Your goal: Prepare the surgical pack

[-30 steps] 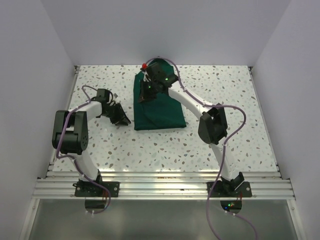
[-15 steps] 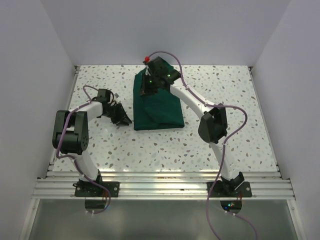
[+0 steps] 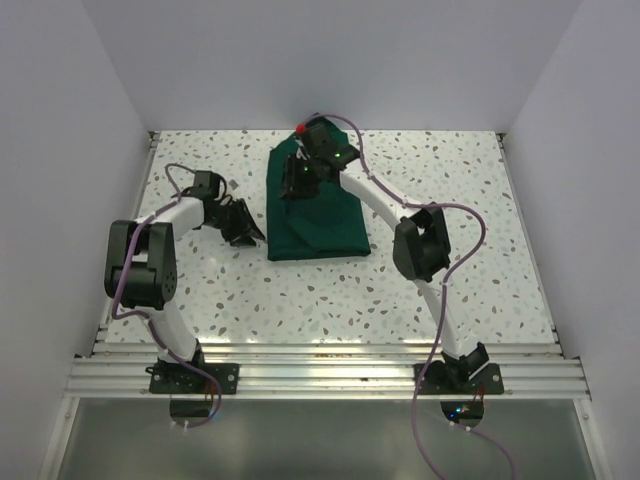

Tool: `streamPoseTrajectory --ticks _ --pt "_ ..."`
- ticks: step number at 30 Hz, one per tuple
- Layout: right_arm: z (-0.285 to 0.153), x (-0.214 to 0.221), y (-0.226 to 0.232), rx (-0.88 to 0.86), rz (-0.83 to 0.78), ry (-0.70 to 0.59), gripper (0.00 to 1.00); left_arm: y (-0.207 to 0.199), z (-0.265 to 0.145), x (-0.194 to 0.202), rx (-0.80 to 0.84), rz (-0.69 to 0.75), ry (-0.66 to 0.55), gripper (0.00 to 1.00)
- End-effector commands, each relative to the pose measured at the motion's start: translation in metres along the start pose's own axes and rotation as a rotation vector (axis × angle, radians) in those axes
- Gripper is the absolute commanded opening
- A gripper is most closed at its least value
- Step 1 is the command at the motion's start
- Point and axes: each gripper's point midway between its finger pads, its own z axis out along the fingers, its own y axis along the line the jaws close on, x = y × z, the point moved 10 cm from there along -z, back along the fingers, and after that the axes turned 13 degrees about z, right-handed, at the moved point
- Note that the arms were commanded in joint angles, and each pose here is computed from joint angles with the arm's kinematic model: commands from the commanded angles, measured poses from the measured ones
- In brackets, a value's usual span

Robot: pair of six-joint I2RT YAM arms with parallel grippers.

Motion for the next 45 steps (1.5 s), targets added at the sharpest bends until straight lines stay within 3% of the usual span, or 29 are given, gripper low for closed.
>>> streamPoseTrajectory --ticks 1,4,9,13,17,20,29,34,40,43,45 --pt "-0.007 0.002 0.011 -0.078 -0.035 0.051 0.48 -0.018 -0.029 -0.022 0.052 0.075 -0.084 0.4" --pt "-0.034 -0.011 -0.002 -0.089 -0.007 0.06 0.62 -0.025 -0.041 -0.034 0.089 0.081 -0.118 0.42" --pt "-0.079 -0.034 -0.058 -0.079 0.073 0.022 0.59 -0.041 -0.058 -0.052 0.143 0.075 -0.187 0.43" --pt "-0.093 -0.022 -0.07 -0.133 0.006 0.116 0.45 -0.05 -0.06 -0.061 0.202 0.057 -0.239 0.4" --pt "-0.094 0.001 -0.084 -0.174 0.022 0.212 0.16 -0.056 -0.046 -0.067 0.294 0.04 -0.195 0.3" --pt "-0.099 0.011 -0.1 -0.196 0.054 0.234 0.04 -0.065 -0.027 -0.066 0.341 0.06 -0.147 0.26" --pt "-0.098 0.045 -0.175 -0.172 0.242 0.285 0.01 -0.057 0.02 -0.048 0.289 0.029 -0.027 0.24" --pt "-0.107 0.053 -0.182 -0.139 0.247 0.272 0.0 -0.052 0.018 -0.053 0.24 0.052 -0.031 0.23" --pt "-0.117 0.014 -0.154 -0.189 0.17 0.122 0.01 -0.063 0.0 -0.082 0.246 0.133 -0.13 0.29" --pt "-0.104 -0.023 -0.139 -0.254 0.169 0.049 0.02 -0.067 0.005 -0.103 0.313 0.138 -0.16 0.33" --pt "-0.078 -0.035 -0.145 -0.263 0.236 0.073 0.02 -0.06 0.022 -0.112 0.328 0.126 -0.151 0.33"
